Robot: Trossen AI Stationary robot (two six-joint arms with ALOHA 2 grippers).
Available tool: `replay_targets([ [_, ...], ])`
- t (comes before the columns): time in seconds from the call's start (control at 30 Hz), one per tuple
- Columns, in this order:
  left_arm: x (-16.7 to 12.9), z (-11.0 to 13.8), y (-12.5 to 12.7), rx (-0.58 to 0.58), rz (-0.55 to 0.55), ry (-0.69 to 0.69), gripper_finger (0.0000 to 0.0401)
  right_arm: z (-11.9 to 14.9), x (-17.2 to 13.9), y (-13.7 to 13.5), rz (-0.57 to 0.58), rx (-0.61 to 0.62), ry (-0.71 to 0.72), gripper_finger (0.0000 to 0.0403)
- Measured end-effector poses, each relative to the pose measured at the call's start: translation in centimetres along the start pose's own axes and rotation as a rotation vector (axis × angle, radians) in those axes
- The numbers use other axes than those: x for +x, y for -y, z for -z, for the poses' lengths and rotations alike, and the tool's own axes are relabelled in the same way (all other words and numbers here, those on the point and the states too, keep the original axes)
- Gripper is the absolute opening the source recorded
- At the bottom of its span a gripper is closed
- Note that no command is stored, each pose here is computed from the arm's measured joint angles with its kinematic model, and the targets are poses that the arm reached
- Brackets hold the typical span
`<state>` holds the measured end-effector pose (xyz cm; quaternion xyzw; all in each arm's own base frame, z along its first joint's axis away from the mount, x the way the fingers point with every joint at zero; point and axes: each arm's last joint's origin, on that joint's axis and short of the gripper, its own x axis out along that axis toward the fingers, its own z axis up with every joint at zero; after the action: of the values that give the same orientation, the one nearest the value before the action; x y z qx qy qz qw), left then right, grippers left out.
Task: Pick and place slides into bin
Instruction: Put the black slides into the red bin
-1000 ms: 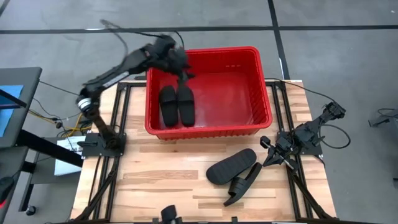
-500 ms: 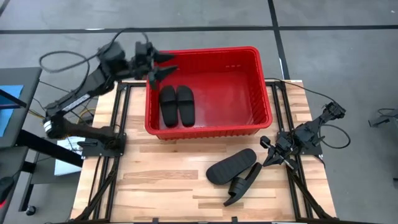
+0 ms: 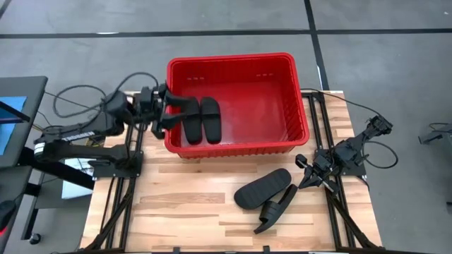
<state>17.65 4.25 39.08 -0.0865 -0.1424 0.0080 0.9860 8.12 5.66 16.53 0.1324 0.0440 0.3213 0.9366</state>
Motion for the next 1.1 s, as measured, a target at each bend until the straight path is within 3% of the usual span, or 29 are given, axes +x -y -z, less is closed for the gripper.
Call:
replay_targets([
  [0.23, -1.7, 4.6, 1.6, 0.009, 0.077, 0.108, 0.0263, 0.0, 0.0, 0.0, 0.0, 0.0, 0.0, 0.0],
  [0.5, -3.3, 8.9, 2.3, -0.02, 0.101, 0.045, 0.0263, 0.0, 0.0, 0.0, 0.0, 0.0, 0.001, 0.0],
  [0.73, -5.5, 10.6, 3.7, -0.096, 0.271, -0.018, 0.0262, 0.0, 0.0, 0.0, 0.0, 0.0, 0.0, 0.0],
  [0.97, -8.9, 11.1, 3.7, -0.041, 0.265, 0.077, 0.0262, 0.0, 0.0, 0.0, 0.0, 0.0, 0.0, 0.0],
  [1.1, -10.6, 11.8, 3.3, -0.027, 0.257, 0.04, 0.0262, 0.0, 0.0, 0.0, 0.0, 0.0, 0.0, 0.0],
])
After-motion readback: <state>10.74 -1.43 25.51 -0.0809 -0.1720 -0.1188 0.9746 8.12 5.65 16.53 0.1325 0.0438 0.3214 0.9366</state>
